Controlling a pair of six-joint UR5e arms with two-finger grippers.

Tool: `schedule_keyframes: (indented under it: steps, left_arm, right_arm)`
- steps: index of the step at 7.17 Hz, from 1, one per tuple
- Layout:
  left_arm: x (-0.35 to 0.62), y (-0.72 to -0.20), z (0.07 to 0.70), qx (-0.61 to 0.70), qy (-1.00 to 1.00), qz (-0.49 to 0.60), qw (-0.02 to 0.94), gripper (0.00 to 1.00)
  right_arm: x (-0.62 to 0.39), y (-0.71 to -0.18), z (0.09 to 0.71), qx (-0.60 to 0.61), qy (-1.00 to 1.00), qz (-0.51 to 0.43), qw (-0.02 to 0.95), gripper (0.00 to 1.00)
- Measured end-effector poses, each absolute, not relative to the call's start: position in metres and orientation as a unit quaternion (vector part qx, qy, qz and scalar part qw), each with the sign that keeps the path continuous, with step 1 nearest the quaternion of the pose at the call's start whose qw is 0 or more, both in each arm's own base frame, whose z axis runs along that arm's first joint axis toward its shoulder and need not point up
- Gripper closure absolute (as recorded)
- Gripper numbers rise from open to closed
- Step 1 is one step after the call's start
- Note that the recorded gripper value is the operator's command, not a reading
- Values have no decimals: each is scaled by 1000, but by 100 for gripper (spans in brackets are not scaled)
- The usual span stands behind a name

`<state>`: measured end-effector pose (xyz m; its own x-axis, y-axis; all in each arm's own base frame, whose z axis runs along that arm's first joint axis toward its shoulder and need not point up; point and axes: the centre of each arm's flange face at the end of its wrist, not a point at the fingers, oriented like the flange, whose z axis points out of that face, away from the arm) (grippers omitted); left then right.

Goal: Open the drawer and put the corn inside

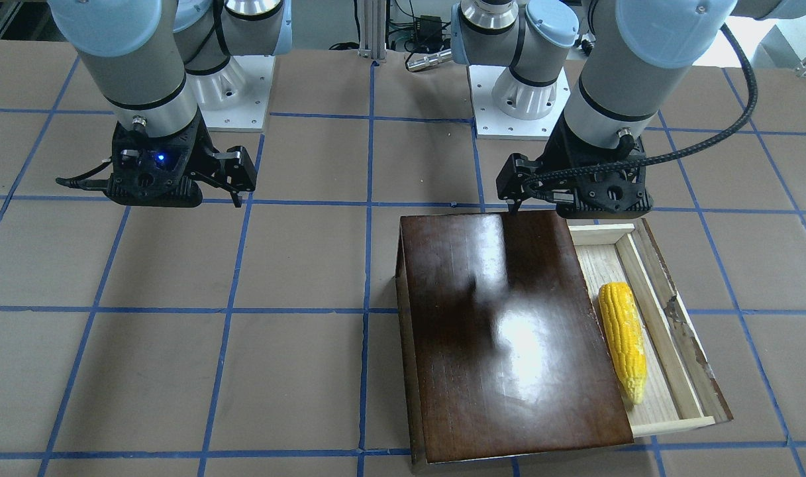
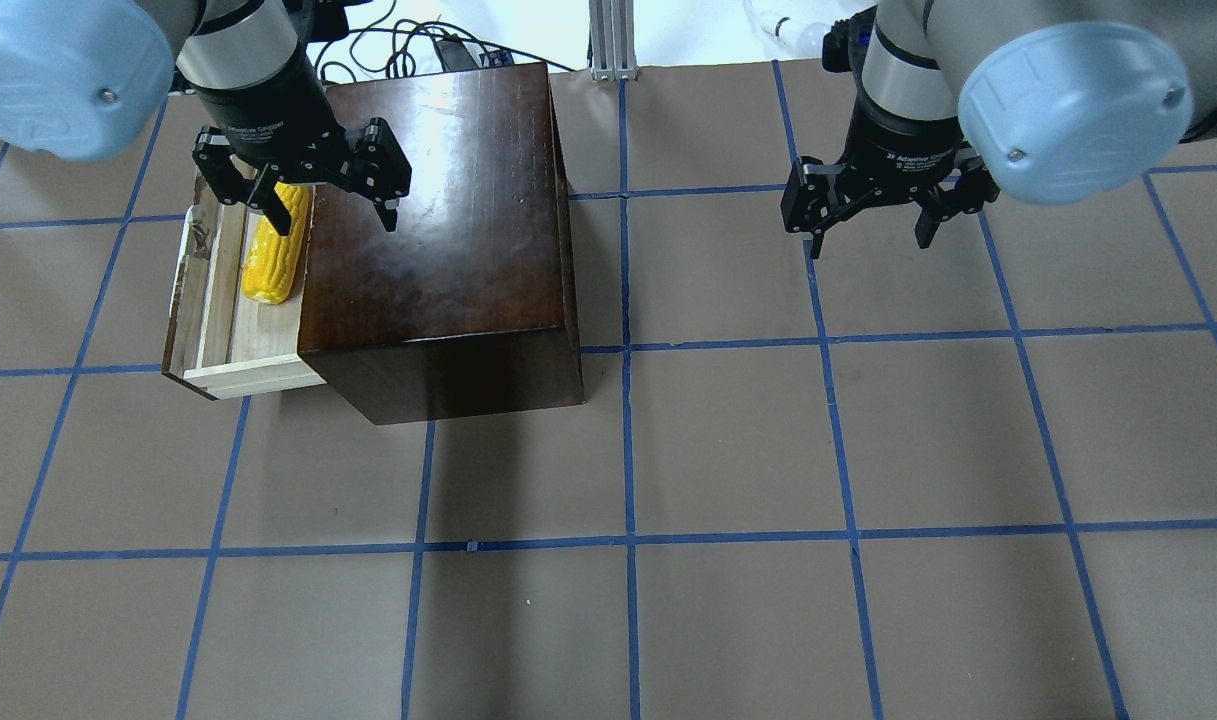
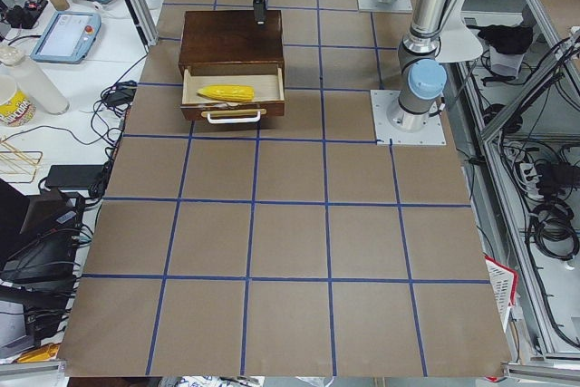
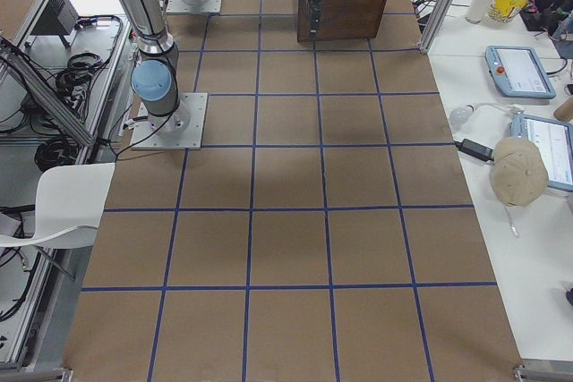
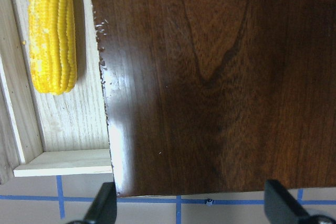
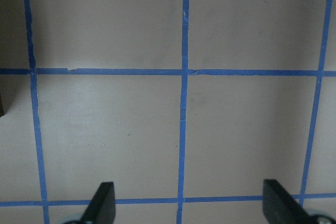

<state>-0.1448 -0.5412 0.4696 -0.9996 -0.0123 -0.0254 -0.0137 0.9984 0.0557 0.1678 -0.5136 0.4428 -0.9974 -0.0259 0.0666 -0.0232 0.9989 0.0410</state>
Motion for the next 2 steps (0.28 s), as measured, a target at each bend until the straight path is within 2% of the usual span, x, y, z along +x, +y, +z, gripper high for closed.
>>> schedule_keyframes:
  steps: [2]
  left_arm:
    - [-146, -540, 470, -5, 1000, 27, 12, 0]
  right_arm:
    - [168, -514, 443, 12, -999, -20, 34, 0]
